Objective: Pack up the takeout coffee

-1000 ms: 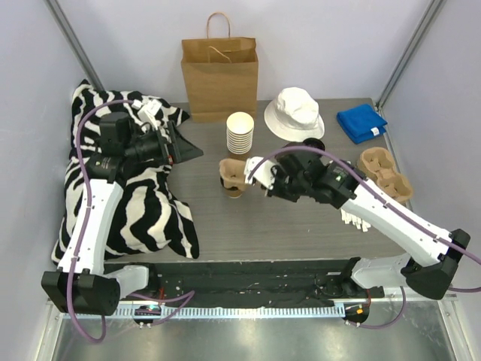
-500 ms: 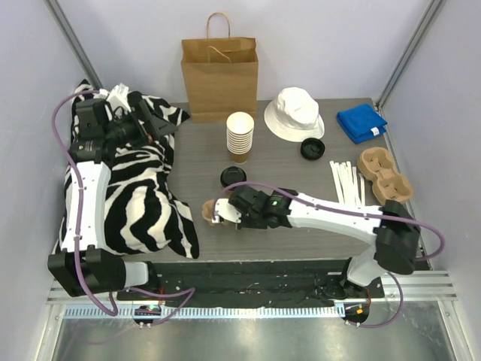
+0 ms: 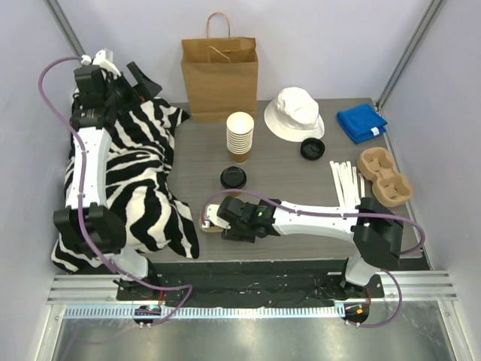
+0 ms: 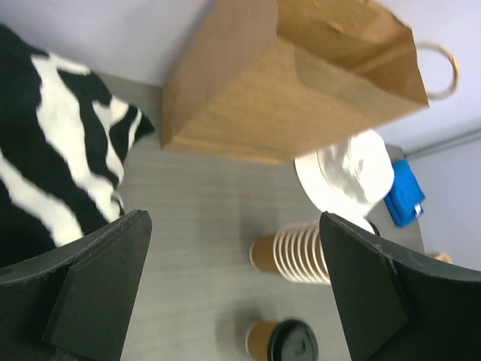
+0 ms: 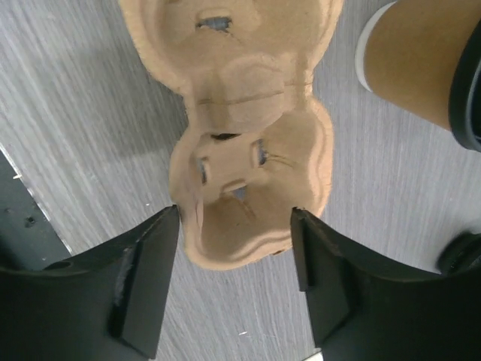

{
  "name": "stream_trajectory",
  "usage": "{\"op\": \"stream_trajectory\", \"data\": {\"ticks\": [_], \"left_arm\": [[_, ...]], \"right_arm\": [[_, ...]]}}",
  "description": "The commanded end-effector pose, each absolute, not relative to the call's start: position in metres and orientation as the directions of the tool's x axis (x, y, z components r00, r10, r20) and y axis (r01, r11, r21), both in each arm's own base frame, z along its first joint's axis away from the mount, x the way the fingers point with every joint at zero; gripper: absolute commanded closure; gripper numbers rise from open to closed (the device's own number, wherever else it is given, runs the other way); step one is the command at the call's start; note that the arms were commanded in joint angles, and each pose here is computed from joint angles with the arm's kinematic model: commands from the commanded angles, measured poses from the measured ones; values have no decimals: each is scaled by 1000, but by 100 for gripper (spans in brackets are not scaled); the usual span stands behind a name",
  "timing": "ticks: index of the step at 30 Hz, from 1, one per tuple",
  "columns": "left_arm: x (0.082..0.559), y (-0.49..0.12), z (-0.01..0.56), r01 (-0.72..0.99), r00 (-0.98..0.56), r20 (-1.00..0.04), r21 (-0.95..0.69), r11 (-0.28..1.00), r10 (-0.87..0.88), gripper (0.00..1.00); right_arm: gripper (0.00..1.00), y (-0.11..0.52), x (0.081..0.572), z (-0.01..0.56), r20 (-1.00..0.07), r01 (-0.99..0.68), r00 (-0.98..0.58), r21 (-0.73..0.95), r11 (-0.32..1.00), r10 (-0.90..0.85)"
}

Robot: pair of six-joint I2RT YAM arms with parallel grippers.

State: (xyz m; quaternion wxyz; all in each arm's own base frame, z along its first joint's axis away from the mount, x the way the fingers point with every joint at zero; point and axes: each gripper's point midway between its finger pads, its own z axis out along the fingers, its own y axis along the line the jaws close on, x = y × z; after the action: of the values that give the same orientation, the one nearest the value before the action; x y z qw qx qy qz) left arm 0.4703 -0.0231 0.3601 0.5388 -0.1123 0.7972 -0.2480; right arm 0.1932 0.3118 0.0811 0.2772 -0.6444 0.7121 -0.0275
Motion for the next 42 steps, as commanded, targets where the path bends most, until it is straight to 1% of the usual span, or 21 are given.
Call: {"op": "stream_trajectory", "data": {"ticks": [1, 3, 4, 5, 8, 9, 10, 12, 14, 15, 16, 19, 23, 27, 31, 33, 35, 36, 39, 41, 42], "left_arm": [[515, -23, 409, 152, -234, -851, -509, 847, -470, 0], [536, -27, 421, 190, -195, -864, -497, 847, -463, 0], [542, -32, 424, 207, -183, -867, -495, 844, -464, 0], [552, -34, 431, 233, -144, -874, -486, 842, -464, 0], [568, -50, 437, 283, -122, -892, -452, 846, -436, 0], [577, -54, 440, 300, -110, -898, -438, 847, -426, 0], [582, -63, 437, 310, -117, -901, -432, 847, -417, 0], [598, -66, 429, 301, -107, -912, -410, 861, -397, 0], [608, -65, 426, 284, -93, -917, -398, 872, -388, 1], [616, -81, 419, 298, -97, -924, -381, 875, -369, 1], [621, -81, 418, 291, -86, -929, -370, 882, -361, 3], [639, -77, 404, 235, -67, -934, -358, 904, -352, 6], [658, -69, 388, 179, -54, -931, -364, 914, -361, 12], [665, -74, 367, 177, -89, -940, -341, 923, -330, 19], [666, -75, 348, 173, -140, -944, -321, 931, -300, 30], [667, -74, 340, 168, -162, -948, -302, 938, -275, 33], [666, -73, 336, 158, -178, -947, -296, 942, -267, 44], [665, -71, 334, 156, -184, -945, -298, 942, -269, 55], [660, -77, 336, 185, -196, -941, -311, 932, -275, 69], [658, -80, 343, 200, -186, -942, -315, 928, -279, 75], [657, -79, 349, 200, -175, -943, -317, 927, -284, 82]], "right_arm": [[28, 330, 184, 126, -490, -922, -7, -334, 195, -872], [24, 336, 172, 152, -552, -942, 16, -288, 173, -834], [24, 337, 168, 161, -569, -949, 24, -271, 160, -822], [23, 335, 170, 175, -597, -952, 18, -257, 169, -802], [23, 340, 176, 208, -680, -964, -10, -187, 187, -733], [20, 335, 201, 229, -718, -949, -48, -185, 256, -694], [20, 336, 207, 239, -745, -950, -66, -156, 270, -663], [18, 325, 245, 263, -785, -915, -147, -124, 384, -602], [18, 316, 268, 276, -803, -884, -201, -97, 456, -561], [18, 313, 278, 289, -819, -869, -212, -92, 486, -534], [18, 299, 298, 289, -819, -838, -255, -79, 540, -515], [18, 278, 320, 301, -835, -785, -333, -11, 619, -437], [18, 256, 330, 306, -840, -741, -376, 19, 672, -392], [18, 240, 336, 304, -835, -712, -398, 20, 702, -379], [18, 228, 341, 307, -835, -689, -412, 23, 725, -365], [18, 223, 346, 308, -836, -675, -418, 24, 738, -355], [18, 219, 349, 312, -839, -667, -418, 23, 745, -349], [18, 215, 351, 314, -840, -659, -420, 22, 752, -343], [18, 208, 353, 319, -846, -647, -414, 15, 763, -335], [18, 204, 354, 322, -849, -638, -410, 7, 770, -333], [18, 203, 354, 322, -849, -636, -410, 4, 772, -333]]}}
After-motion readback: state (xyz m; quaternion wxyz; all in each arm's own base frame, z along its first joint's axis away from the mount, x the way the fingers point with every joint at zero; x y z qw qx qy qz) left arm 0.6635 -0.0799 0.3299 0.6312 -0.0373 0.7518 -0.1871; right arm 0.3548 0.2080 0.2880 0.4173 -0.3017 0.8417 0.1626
